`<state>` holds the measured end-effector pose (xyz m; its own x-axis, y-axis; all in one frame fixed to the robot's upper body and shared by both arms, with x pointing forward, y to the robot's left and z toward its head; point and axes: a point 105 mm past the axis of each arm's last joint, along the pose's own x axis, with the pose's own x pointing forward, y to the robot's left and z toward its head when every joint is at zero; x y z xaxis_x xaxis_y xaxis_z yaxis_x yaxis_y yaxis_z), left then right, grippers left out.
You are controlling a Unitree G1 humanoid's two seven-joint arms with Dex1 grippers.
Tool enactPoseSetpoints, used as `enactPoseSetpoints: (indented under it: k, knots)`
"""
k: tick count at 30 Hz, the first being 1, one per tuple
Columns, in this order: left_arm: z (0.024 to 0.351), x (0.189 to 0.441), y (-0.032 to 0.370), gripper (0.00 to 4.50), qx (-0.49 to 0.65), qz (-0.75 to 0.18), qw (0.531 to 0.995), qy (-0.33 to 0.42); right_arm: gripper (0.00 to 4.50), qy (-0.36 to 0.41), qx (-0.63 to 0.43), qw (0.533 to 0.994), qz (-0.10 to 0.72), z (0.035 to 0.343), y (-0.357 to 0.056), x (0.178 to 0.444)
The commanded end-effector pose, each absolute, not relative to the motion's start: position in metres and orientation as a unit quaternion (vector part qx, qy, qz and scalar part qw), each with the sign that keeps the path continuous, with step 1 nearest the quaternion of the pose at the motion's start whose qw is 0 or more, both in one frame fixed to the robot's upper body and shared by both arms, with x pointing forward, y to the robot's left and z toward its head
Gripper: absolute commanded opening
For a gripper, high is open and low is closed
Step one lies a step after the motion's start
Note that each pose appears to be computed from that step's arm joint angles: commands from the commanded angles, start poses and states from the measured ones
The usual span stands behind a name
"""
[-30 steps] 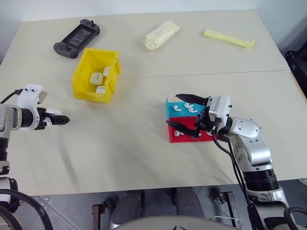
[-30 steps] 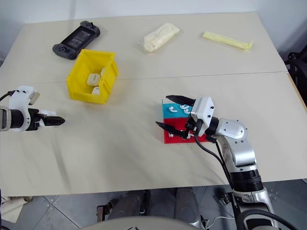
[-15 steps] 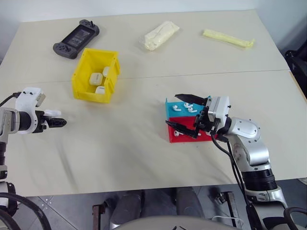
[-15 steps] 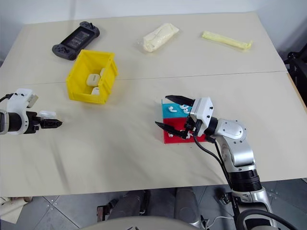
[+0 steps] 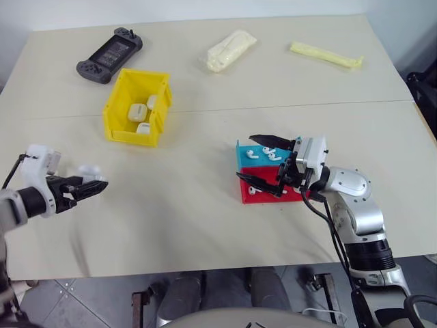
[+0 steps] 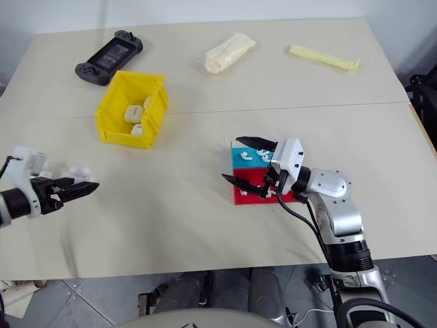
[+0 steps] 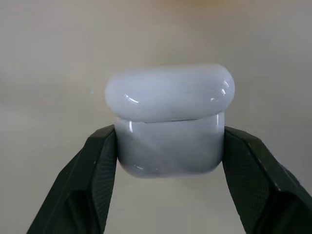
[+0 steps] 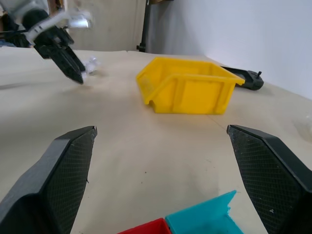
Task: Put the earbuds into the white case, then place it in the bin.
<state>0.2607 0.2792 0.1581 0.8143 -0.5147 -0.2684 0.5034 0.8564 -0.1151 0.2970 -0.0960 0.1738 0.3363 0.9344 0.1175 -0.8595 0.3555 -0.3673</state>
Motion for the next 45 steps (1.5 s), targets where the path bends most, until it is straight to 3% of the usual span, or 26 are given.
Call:
enactPoseSetpoints:
  k: [1, 8, 15, 22, 27, 31, 34, 41, 45]
  knots:
    - [0.202, 0.247, 0.247, 2.81, 0.033, -0.33, 0.943, -0.025, 4.5, -0.174, -0.136, 0.799, 0.559, 0.185, -0.098, 0.294]
    - [0.207, 0.248, 0.17, 2.81, 0.03, -0.408, 0.898, -0.162, 4.5, -0.167, -0.16, 0.809, 0.541, 0.19, -0.114, 0.296]
    - [0.182, 0.24, 0.106, 2.81, 0.05, -0.55, 0.812, -0.189, 4.5, -0.14, -0.206, 0.838, 0.486, 0.194, -0.158, 0.289]
    - [0.186, 0.253, 0.044, 2.81, -0.002, -0.657, 0.716, -0.236, 4.5, -0.052, -0.25, 0.891, 0.375, 0.18, -0.25, 0.256]
    - [0.191, 0.259, 0.021, 2.81, -0.047, -0.687, 0.677, -0.26, 4.5, 0.011, -0.282, 0.894, 0.348, 0.171, -0.282, 0.23]
    - [0.189, 0.251, 0.013, 2.81, -0.023, -0.711, 0.646, -0.279, 4.5, 0.031, -0.304, 0.875, 0.376, 0.175, -0.277, 0.225]
    - [0.188, 0.254, 0.017, 2.81, -0.037, -0.701, 0.658, -0.273, 4.5, 0.053, -0.311, 0.85, 0.422, 0.18, -0.255, 0.231]
    - [0.184, 0.252, 0.026, 2.81, -0.02, -0.68, 0.682, -0.269, 4.5, 0.196, -0.294, 0.804, 0.479, 0.177, -0.203, 0.24]
    - [0.184, 0.25, 0.029, 2.81, -0.017, -0.667, 0.695, -0.267, 4.5, 0.255, -0.319, 0.776, 0.481, 0.169, -0.191, 0.241]
